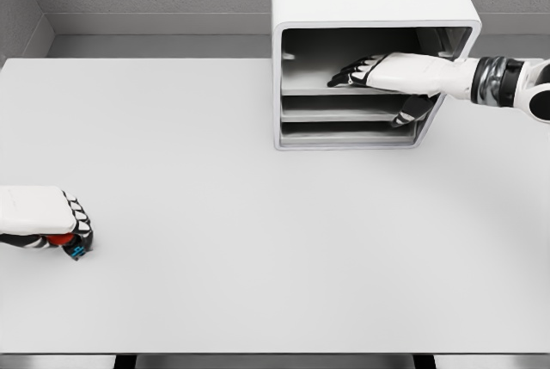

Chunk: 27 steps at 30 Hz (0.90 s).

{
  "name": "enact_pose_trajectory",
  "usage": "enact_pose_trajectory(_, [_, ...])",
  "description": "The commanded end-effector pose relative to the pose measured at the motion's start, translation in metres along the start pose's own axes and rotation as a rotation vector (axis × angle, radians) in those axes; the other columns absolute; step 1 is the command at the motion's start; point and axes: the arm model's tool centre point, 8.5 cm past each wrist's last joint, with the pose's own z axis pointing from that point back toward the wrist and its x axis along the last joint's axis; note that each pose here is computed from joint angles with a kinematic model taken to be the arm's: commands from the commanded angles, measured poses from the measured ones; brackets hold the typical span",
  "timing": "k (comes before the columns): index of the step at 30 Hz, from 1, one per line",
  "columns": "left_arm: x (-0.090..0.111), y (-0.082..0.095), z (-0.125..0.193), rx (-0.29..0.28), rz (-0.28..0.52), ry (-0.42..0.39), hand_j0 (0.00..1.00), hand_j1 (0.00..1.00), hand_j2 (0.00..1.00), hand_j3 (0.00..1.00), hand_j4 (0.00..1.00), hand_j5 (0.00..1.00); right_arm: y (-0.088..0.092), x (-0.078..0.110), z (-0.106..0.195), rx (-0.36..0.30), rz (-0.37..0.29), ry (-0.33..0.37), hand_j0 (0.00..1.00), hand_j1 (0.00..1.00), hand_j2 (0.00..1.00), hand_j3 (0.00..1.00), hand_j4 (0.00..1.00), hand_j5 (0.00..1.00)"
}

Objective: Slide open multi-storey tabletop storage cabinets and put open load switch and slide close multi-storey tabletop storage cabinets

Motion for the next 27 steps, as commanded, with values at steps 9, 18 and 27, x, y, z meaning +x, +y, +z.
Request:
enact_pose_trajectory(9, [0.006, 0.007, -0.002, 0.014, -0.015, -0.019, 0.33, 0.33, 0.33, 0.33, 0.33, 0.33, -0.002, 0.019, 0.002, 0.015, 0.066, -0.062, 1.00, 1.00, 1.00, 1.00, 1.00, 1.00])
enact_pose_trajectory(18, [0.012, 0.061, -0.012, 0.143, -0.100, -0.061, 0.33, 0.33, 0.33, 0.33, 0.33, 0.33, 0.011, 0.024, 0.015, 0.038, 0.070, -0.065, 1.00, 1.00, 1.00, 1.00, 1.00, 1.00])
enact_pose_trajectory(27, [0.018, 0.102, -0.017, 0.245, -0.137, -0.106, 0.33, 0.33, 0.33, 0.33, 0.33, 0.33, 0.011, 0.027, 0.020, 0.012, 0.063, -0.068, 1.00, 1.00, 1.00, 1.00, 1.00, 1.00])
